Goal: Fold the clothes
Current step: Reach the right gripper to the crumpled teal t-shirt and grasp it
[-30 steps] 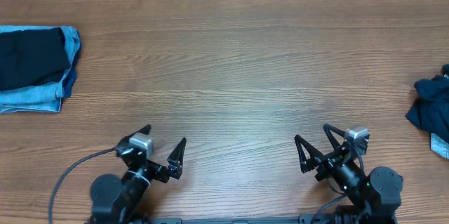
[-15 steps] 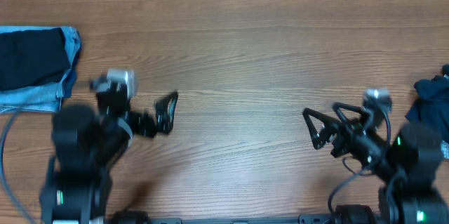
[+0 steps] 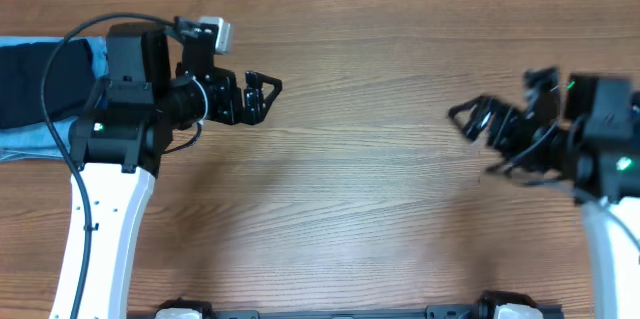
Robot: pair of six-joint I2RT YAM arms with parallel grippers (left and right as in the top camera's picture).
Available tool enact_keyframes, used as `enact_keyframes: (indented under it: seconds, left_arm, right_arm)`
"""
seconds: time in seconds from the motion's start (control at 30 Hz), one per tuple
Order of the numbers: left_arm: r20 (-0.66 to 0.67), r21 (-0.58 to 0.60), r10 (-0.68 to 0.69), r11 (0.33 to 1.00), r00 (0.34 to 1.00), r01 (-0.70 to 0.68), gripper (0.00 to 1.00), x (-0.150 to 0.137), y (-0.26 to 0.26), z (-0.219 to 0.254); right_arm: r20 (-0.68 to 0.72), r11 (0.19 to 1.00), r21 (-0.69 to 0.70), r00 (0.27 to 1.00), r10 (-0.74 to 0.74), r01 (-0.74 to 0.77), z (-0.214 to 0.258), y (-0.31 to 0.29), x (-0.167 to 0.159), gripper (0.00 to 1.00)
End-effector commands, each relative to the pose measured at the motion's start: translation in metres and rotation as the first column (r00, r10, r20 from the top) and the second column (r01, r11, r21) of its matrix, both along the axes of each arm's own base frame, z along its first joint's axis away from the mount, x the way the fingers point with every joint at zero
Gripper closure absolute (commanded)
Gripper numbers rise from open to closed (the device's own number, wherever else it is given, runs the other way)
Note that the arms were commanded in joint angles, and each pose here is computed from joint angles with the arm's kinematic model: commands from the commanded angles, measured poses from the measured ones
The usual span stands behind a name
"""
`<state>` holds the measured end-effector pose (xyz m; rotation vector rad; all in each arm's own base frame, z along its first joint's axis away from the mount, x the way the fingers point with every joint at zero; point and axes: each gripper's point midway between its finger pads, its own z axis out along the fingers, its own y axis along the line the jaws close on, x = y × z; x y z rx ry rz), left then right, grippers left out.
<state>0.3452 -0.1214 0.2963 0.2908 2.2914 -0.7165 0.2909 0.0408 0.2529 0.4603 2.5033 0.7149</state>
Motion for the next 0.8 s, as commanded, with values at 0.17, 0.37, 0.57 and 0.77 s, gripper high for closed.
enact_keyframes:
  seconds: [0.17,0.37,0.57,0.77]
  left_arm:
    - [0.062,0.202,-0.051,0.979,0.997,0.037,0.0,-0.021,-0.008,0.018]
    - [-0.019,0.303,0.025,0.953,0.999,-0.018,0.0,-0.03,0.013,-0.002]
    - [-0.011,0.337,0.056,0.94,0.998,-0.049,0.0,-0.027,0.021,-0.004]
    - [-0.011,0.337,0.056,0.94,0.998,-0.049,0.0,-0.027,0.021,-0.004]
  right_arm:
    - [0.054,0.871,-0.164,0.886,-0.461,0.463,0.042,-0.151,0.017,0.0]
    - [-0.081,0.717,-0.151,0.714,-0.695,0.681,-0.001,-0.246,-0.005,0.07]
    - [-0.216,0.612,-0.193,0.575,-0.789,0.767,-0.059,-0.304,-0.016,0.08]
    - [-0.165,0.424,-0.246,0.393,-0.905,0.872,-0.075,-0.358,-0.026,0.07]
